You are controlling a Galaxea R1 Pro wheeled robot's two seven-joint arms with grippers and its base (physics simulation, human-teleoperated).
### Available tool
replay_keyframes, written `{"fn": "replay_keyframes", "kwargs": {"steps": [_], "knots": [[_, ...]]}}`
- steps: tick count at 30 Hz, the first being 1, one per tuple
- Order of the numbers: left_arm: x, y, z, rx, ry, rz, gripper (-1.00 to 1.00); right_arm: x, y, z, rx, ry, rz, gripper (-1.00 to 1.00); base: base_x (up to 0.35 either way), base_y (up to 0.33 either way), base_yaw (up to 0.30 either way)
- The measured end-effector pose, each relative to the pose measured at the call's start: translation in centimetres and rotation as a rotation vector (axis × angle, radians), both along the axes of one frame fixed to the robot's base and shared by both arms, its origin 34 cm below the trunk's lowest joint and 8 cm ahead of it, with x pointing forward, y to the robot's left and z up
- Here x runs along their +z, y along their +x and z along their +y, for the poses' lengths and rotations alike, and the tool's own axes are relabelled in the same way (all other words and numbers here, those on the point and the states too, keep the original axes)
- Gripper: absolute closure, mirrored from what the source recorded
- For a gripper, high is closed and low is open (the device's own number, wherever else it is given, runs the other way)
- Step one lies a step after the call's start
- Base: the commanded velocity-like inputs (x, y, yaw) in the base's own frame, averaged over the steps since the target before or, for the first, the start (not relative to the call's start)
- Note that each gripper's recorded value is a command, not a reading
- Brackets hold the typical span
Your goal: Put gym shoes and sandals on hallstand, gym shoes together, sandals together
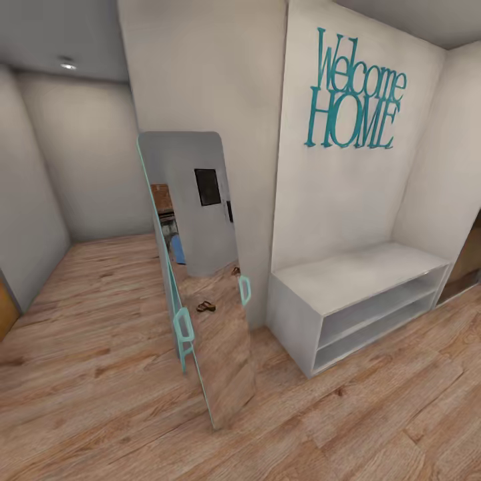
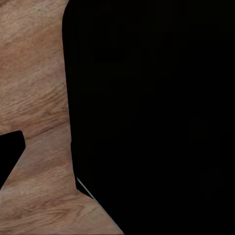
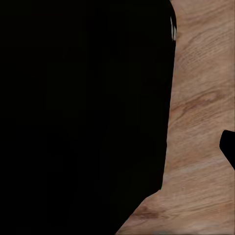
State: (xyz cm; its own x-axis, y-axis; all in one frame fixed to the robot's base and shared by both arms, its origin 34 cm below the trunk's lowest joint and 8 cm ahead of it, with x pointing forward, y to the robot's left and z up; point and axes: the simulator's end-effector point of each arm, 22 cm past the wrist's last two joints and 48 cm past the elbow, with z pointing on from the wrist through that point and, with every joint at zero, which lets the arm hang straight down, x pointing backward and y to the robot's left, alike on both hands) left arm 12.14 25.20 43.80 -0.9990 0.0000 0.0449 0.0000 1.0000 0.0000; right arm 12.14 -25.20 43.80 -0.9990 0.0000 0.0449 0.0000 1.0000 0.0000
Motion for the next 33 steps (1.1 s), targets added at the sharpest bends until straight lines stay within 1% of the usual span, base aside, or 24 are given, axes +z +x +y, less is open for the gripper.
{"fn": "replay_keyframes", "kwargs": {"steps": [2, 5, 6, 8, 9, 13, 18, 22, 24, 29, 33], "knots": [[-0.1, 1.7, 0.7, 0.011, 0.002, -0.033, -1.00, 0.0, 1.7, -1.0, -0.020, -0.016, -0.033, -1.00, 0.000, 0.000, 0.000], [-0.1, 4.2, 0.7, 0.012, 0.002, -0.083, -1.00, 0.0, 4.1, -2.3, -0.022, -0.033, -0.082, -1.00, 0.000, 0.000, 0.000], [0.0, 5.1, 0.7, 0.012, 0.002, -0.100, -1.00, 0.0, 4.5, -2.8, -0.021, -0.038, -0.093, -1.00, 0.000, 0.000, 0.000], [0.0, 6.8, 0.1, 0.015, -0.005, -0.134, -1.00, 0.0, 5.4, -2.1, -0.013, -0.029, -0.116, -1.00, 0.000, 0.000, 0.000], [0.0, 6.6, -0.1, 0.016, -0.007, -0.135, -1.00, 0.0, 5.8, -1.7, -0.011, -0.024, -0.129, -1.00, 0.000, 0.000, 0.000], [-0.1, 3.2, -0.6, 0.026, -0.013, -0.067, -1.00, 0.1, 7.1, 0.1, -0.006, -0.001, -0.136, -1.00, 0.000, 0.000, 0.000], [0.1, -1.1, -0.6, 0.027, -0.013, 0.016, -1.00, 0.0, 5.8, 2.3, -0.006, 0.027, -0.093, -1.00, 0.000, 0.000, 0.000], [0.2, -3.0, -0.3, 0.026, -0.009, 0.064, -1.00, 0.1, 5.3, 4.1, -0.007, 0.050, -0.070, -1.00, 0.000, 0.000, 0.000], [0.2, -2.5, -0.2, 0.025, -0.008, 0.055, -1.00, 0.1, 5.2, 4.1, -0.008, 0.050, -0.066, -1.00, 0.000, 0.000, 0.000], [0.0, -0.5, 0.3, 0.019, 0.004, 0.002, -1.00, 0.1, 5.5, 4.0, -0.008, 0.048, -0.072, -1.00, 0.000, 0.000, 0.000], [0.0, 1.1, 1.3, 0.017, 0.021, -0.043, -1.00, 0.1, 6.6, 3.9, -0.009, 0.045, -0.099, -1.00, 0.000, 0.000, 0.000]]}}
